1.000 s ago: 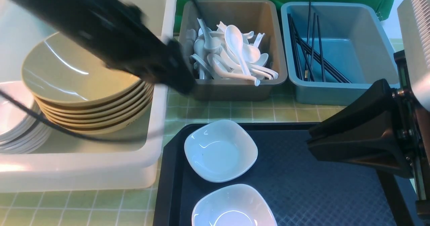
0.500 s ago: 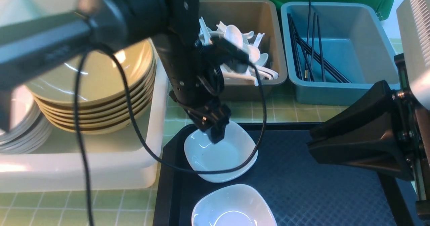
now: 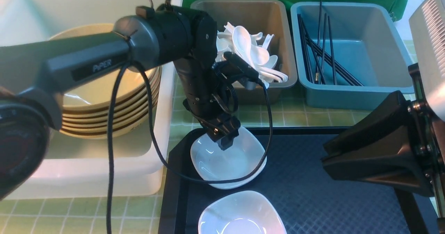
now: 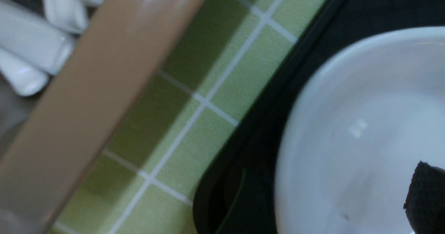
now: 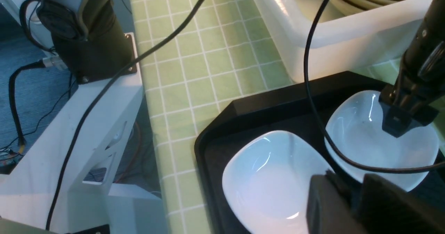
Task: On green table put chopsticks spoon bowls plates into blue grey white boxes.
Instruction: 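Grasp the small white bowl on the black tray by its rim with the left gripper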
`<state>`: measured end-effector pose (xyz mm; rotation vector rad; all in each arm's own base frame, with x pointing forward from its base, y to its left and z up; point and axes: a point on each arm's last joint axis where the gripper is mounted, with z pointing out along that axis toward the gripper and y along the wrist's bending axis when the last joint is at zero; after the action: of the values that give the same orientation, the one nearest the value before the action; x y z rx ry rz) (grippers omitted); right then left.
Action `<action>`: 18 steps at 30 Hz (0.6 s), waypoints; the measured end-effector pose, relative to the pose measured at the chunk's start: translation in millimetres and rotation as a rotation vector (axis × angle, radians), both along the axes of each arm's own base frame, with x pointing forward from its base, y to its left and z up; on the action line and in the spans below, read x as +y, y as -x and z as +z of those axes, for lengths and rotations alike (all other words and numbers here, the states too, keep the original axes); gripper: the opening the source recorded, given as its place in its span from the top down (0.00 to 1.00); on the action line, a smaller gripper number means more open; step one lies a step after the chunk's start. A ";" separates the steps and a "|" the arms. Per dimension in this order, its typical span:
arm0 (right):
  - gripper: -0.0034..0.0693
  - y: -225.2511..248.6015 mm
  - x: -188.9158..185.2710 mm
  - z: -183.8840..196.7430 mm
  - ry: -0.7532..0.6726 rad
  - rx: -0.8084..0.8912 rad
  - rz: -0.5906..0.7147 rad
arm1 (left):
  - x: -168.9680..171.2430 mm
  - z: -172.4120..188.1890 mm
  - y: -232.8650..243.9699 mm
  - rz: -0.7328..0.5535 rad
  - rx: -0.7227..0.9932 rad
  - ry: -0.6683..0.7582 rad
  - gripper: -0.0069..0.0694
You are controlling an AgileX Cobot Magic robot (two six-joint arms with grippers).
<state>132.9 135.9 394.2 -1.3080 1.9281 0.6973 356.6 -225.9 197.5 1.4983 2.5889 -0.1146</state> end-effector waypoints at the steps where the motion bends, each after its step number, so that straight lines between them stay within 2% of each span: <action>1: 0.75 0.2 0.0 -0.1 0.001 0.001 0.001 | -0.3 -4.7 -0.8 -0.001 0.009 -0.007 0.25; 7: 0.74 0.3 -0.1 -0.2 0.002 0.003 0.003 | -1.8 -19.3 -2.3 0.002 0.042 -0.021 0.26; 10: 0.74 0.4 -0.1 -0.3 0.003 0.004 0.003 | -2.6 -21.3 -0.8 0.001 0.065 -0.016 0.34; 11: 0.74 0.4 -0.1 -0.3 0.003 0.004 0.003 | -3.0 -25.2 0.3 -0.011 0.088 -0.020 0.43; 12: 0.74 0.4 -0.1 -0.3 0.003 0.004 0.003 | -2.9 -25.7 0.4 -0.013 0.091 -0.023 0.44; 14: 0.74 0.4 -0.1 -0.3 0.003 0.004 0.003 | -2.6 -28.5 0.1 -0.013 0.110 -0.020 0.56; 15: 0.73 0.4 -0.1 -0.3 0.003 0.004 0.003 | -1.6 -29.8 -1.3 0.004 0.131 -0.005 0.69; 16: 0.73 0.4 -0.1 -0.3 0.003 0.004 0.003 | -1.9 -29.9 -1.3 0.008 0.138 0.002 0.70; 17: 0.73 0.5 -0.1 -0.3 0.003 0.004 0.004 | -0.4 -28.4 -2.2 0.029 0.160 0.027 0.77; 18: 0.73 0.5 -0.1 -0.3 0.003 0.004 0.004 | 1.1 -27.9 -2.6 0.040 0.174 0.037 0.79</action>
<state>132.4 135.8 393.9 -1.3134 1.9313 0.6994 359.3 -224.8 169.6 1.4844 2.7319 -0.2998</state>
